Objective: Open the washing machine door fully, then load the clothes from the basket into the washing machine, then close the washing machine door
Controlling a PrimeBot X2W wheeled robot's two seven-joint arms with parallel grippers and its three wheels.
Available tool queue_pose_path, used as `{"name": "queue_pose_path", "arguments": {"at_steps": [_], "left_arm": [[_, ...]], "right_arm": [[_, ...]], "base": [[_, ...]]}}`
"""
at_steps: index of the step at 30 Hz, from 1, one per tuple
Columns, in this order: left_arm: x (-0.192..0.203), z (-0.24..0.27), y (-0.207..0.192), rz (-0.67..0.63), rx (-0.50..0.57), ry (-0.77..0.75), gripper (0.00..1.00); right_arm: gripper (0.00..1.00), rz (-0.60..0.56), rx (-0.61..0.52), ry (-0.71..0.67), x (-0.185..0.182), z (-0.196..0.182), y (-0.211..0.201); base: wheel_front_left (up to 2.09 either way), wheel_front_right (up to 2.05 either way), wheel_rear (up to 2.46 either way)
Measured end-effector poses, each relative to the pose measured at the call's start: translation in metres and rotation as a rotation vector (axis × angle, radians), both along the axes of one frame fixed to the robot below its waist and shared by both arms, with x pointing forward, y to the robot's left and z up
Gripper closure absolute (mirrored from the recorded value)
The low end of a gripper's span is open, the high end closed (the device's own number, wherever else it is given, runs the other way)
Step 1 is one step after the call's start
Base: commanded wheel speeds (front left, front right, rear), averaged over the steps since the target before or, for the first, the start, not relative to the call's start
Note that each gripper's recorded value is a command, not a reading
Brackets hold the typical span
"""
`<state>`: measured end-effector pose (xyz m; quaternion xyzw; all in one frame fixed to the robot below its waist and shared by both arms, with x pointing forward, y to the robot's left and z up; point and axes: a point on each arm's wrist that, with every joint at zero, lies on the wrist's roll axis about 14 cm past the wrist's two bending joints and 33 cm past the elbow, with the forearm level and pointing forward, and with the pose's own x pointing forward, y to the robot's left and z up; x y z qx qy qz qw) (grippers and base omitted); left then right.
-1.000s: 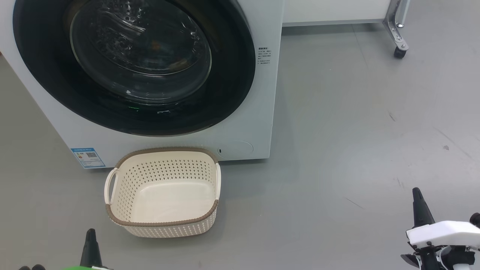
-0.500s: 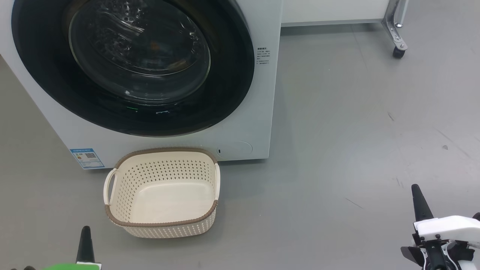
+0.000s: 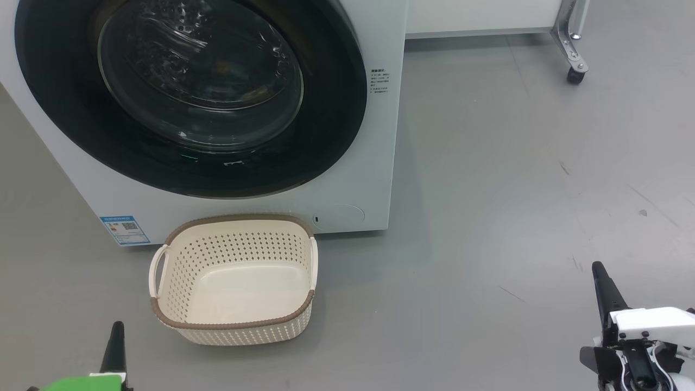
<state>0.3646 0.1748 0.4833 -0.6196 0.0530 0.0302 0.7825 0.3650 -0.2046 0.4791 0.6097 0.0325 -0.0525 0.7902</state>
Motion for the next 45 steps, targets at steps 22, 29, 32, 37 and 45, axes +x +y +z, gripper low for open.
{"name": "queue_pose_path", "arguments": {"at_steps": [22,29,32,37,45], "left_arm": [[0.01,0.012,0.01,0.019,-0.252,-0.037,1.0],[0.01,0.011,0.01,0.02,-0.254,-0.035,1.0],[0.01,0.01,0.01,0.021,-0.254,-0.034,1.0],[0.01,0.01,0.01,0.021,-0.254,-0.035,1.0],[0.01,0.01,0.01,0.021,-0.254,-0.034,1.0]], "right_arm": [[1.0,-0.012,0.262,-0.051,0.009,0.014,-0.001],[1.0,-0.012,0.263,-0.051,0.009,0.014,-0.001],[1.0,-0.012,0.263,-0.051,0.009,0.014,-0.001],[1.0,-0.012,0.263,-0.051,0.009,0.014,-0.001],[1.0,-0.012,0.263,-0.051,0.009,0.014,-0.001]], "base": [[0.0,0.0,0.0],[0.0,0.0,0.0],[0.0,0.0,0.0],[0.0,0.0,0.0],[0.0,0.0,0.0]]}}
